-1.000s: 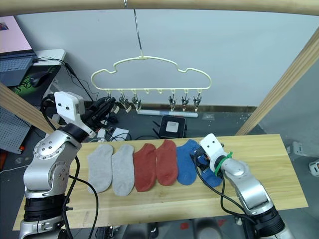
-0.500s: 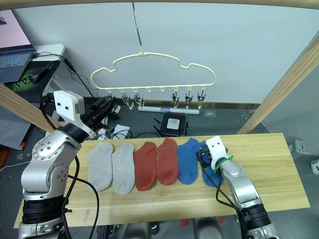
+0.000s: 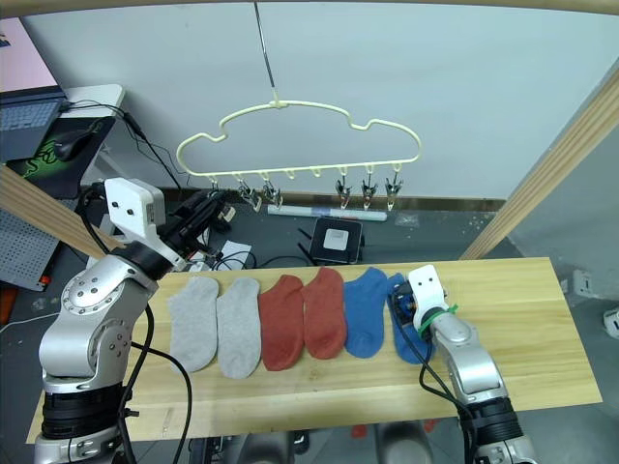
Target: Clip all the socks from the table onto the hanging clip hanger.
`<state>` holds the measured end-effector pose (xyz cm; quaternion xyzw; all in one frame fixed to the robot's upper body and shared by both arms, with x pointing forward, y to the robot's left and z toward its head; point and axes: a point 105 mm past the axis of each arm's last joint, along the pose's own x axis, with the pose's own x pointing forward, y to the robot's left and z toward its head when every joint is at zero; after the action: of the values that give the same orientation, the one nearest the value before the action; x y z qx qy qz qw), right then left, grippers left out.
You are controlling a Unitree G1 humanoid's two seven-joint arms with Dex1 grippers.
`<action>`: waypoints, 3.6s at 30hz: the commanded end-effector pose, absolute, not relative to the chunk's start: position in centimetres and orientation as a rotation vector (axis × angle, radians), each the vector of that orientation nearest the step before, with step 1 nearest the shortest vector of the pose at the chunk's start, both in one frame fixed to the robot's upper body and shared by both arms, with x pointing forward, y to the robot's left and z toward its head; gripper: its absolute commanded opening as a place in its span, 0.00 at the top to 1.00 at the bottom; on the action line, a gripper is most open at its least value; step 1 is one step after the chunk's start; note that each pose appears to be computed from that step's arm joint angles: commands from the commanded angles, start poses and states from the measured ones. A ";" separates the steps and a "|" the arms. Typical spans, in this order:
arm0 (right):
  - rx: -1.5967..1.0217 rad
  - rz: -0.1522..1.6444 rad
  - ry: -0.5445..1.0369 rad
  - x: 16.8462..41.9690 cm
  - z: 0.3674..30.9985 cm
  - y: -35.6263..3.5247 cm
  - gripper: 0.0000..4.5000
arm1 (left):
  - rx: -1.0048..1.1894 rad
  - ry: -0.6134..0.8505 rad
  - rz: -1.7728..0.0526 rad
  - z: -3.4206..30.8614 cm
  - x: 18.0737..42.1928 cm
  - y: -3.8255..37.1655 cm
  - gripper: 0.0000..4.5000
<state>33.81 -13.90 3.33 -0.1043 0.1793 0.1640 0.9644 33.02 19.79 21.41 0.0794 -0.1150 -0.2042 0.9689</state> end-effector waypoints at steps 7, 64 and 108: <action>-0.233 0.321 0.354 33.7 3.7 -14.2 0.93 | 0.155 -0.209 -0.386 20.9 32.9 20.4 0.96; -0.614 0.969 -0.428 31.5 18.2 8.5 1.00 | -0.154 -0.082 -0.644 23.5 31.4 19.3 0.96; -0.496 0.973 -0.453 31.3 18.7 10.4 1.00 | -0.131 -0.039 -0.630 22.1 30.3 19.9 0.15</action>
<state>31.98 9.67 17.17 -0.2451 -0.1836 0.4543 0.8365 30.98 19.80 20.73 -0.0855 0.0055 -0.3044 0.9487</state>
